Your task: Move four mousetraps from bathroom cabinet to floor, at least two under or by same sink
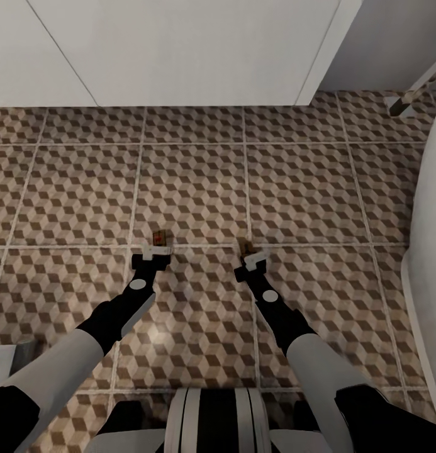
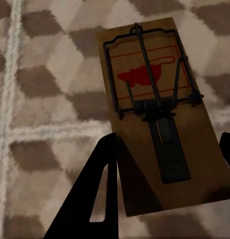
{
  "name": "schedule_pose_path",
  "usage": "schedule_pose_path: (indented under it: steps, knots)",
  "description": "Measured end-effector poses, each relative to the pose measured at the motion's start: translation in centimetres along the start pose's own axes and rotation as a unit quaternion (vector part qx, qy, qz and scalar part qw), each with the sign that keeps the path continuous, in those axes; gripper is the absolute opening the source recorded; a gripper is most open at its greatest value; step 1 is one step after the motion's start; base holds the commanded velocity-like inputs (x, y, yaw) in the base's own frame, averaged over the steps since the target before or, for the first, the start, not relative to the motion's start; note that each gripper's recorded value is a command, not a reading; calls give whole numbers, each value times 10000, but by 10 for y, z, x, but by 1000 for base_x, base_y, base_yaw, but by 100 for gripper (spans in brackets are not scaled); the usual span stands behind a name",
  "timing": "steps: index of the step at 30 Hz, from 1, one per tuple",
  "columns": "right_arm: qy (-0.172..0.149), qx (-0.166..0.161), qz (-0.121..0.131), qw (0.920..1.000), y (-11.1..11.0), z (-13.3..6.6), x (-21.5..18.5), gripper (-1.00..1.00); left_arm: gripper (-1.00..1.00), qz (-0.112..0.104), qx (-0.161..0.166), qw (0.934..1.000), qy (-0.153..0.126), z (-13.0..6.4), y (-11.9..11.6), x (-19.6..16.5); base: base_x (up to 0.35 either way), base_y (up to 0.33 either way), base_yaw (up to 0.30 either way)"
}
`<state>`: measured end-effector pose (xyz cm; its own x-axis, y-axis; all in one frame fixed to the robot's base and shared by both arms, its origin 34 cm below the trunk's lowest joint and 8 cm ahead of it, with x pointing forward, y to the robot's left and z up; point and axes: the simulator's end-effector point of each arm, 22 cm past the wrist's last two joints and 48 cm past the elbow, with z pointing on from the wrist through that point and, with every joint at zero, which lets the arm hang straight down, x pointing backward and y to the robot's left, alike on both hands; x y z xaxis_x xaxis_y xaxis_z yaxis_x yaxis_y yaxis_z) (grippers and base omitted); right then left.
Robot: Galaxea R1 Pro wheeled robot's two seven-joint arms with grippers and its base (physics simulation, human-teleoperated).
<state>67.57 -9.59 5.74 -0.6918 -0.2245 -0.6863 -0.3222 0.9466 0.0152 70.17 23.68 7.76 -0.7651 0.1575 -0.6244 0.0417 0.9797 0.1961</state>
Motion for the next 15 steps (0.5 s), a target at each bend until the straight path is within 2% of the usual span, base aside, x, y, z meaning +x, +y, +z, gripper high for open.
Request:
schedule_pose_path:
  steps: [7,13,15]
  knots:
    - [50,-21,14,10000,2,2,9,-100,-100,6,18,10000,42,3,-2,7,0,0,0]
    - [-77,-27,21,10000,2,2,3,-100,-100,0,15,10000,23,3,-2,6,0,0,0]
    - [-6,-16,28,10000,1,3,5,-100,-100,-18,49,9999,97,3,-3,10,0,0,0]
